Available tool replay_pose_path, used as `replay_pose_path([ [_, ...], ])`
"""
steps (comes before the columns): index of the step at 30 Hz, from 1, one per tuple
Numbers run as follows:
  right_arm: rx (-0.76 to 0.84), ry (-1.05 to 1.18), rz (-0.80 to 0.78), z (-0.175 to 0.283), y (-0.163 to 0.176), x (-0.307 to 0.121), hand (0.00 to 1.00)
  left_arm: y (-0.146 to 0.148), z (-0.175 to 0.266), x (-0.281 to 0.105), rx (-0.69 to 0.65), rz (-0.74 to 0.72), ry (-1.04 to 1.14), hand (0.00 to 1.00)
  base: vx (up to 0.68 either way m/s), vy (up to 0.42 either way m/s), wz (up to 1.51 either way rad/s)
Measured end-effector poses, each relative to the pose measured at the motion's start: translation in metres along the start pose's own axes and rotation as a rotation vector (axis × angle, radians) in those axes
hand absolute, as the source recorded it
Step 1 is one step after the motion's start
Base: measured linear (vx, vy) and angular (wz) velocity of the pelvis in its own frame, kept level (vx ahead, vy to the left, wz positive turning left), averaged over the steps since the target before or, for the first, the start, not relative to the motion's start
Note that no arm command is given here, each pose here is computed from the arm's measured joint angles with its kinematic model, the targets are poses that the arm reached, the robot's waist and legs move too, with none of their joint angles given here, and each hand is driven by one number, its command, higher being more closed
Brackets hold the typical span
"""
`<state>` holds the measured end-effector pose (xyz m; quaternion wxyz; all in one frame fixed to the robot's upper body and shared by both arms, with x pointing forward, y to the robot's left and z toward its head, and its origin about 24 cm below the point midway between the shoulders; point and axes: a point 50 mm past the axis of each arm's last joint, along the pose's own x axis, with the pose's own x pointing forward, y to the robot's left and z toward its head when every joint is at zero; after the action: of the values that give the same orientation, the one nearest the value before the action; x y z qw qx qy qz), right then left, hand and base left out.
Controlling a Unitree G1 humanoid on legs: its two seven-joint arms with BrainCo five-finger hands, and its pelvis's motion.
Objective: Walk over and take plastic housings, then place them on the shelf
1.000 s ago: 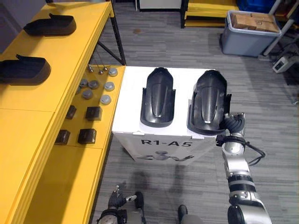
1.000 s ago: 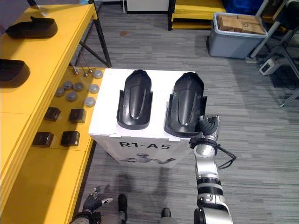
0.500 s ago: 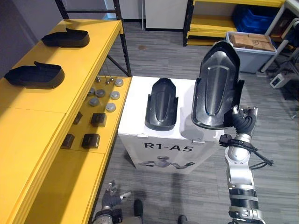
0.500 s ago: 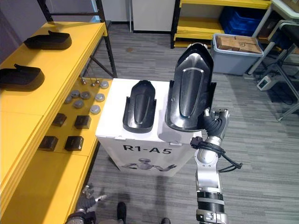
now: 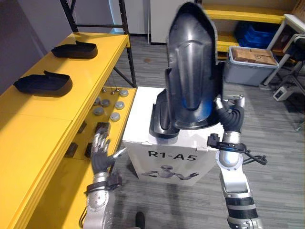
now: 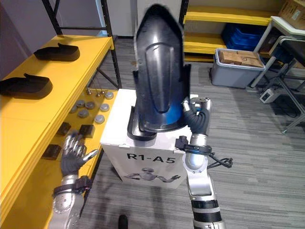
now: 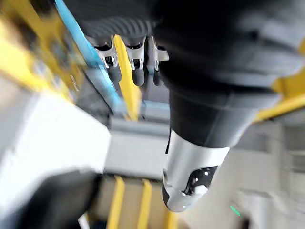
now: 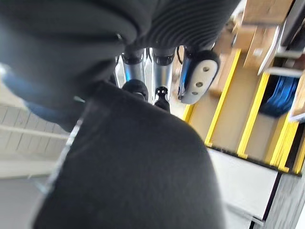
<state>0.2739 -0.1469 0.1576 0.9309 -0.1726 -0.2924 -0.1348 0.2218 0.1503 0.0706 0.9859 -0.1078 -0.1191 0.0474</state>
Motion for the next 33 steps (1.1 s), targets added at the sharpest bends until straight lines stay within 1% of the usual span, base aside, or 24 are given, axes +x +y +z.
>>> replay_pose_path([
  [1, 0.004, -0.009, 0.029, 0.002, 0.006, -0.002, 1.00, -0.012, 0.001, 0.003, -0.034, -0.046, -0.008, 0.00, -0.05, 0.002, -0.03],
  [4, 0.004, -0.030, 0.093, 0.007, 0.019, -0.006, 1.00, -0.031, 0.007, 0.009, -0.112, -0.130, -0.024, 0.00, -0.06, 0.002, -0.10],
  [6, 0.003, -0.040, 0.117, 0.009, 0.024, -0.007, 1.00, -0.040, 0.010, 0.012, -0.164, -0.173, -0.033, 0.00, -0.04, 0.002, -0.16],
  [8, -0.003, -0.043, 0.121, 0.009, 0.024, -0.007, 1.00, -0.043, 0.010, 0.012, -0.186, -0.191, -0.025, 0.00, -0.03, 0.006, -0.12],
  [13, -0.009, -0.072, 0.199, 0.015, 0.037, -0.014, 1.00, -0.060, 0.016, 0.019, -0.215, -0.278, -0.041, 0.00, -0.01, 0.001, -0.01],
  [18, -0.020, -0.081, 0.223, 0.015, 0.040, -0.015, 1.00, -0.060, 0.014, 0.022, -0.209, -0.288, -0.029, 0.00, 0.00, 0.000, 0.00],
  [21, -0.054, -0.088, 0.245, 0.013, 0.040, -0.016, 1.00, -0.061, 0.007, 0.022, -0.208, -0.292, 0.010, 0.00, 0.00, 0.000, 0.00],
  [22, -0.057, -0.088, 0.249, 0.012, 0.040, -0.016, 1.00, -0.061, 0.006, 0.023, -0.205, -0.291, 0.015, 1.00, 0.00, 0.000, 0.00],
  [24, -0.078, -0.080, 0.283, 0.007, 0.043, -0.019, 1.00, -0.057, 0.001, 0.024, -0.190, -0.279, 0.039, 1.00, 0.00, 0.000, 0.00],
  [29, -0.111, -0.094, 0.358, 0.004, 0.049, -0.027, 1.00, -0.049, -0.008, 0.026, -0.218, -0.238, 0.093, 1.00, 0.00, 0.000, 0.00],
  [30, -0.131, -0.109, 0.383, 0.004, 0.051, -0.029, 0.00, -0.046, -0.011, 0.026, -0.212, -0.216, 0.107, 1.00, 0.00, 0.000, 0.00],
  [33, -0.133, -0.122, 0.433, 0.003, 0.054, -0.037, 0.00, -0.040, -0.014, 0.028, -0.198, -0.192, 0.122, 1.00, 0.00, 0.000, 0.00],
])
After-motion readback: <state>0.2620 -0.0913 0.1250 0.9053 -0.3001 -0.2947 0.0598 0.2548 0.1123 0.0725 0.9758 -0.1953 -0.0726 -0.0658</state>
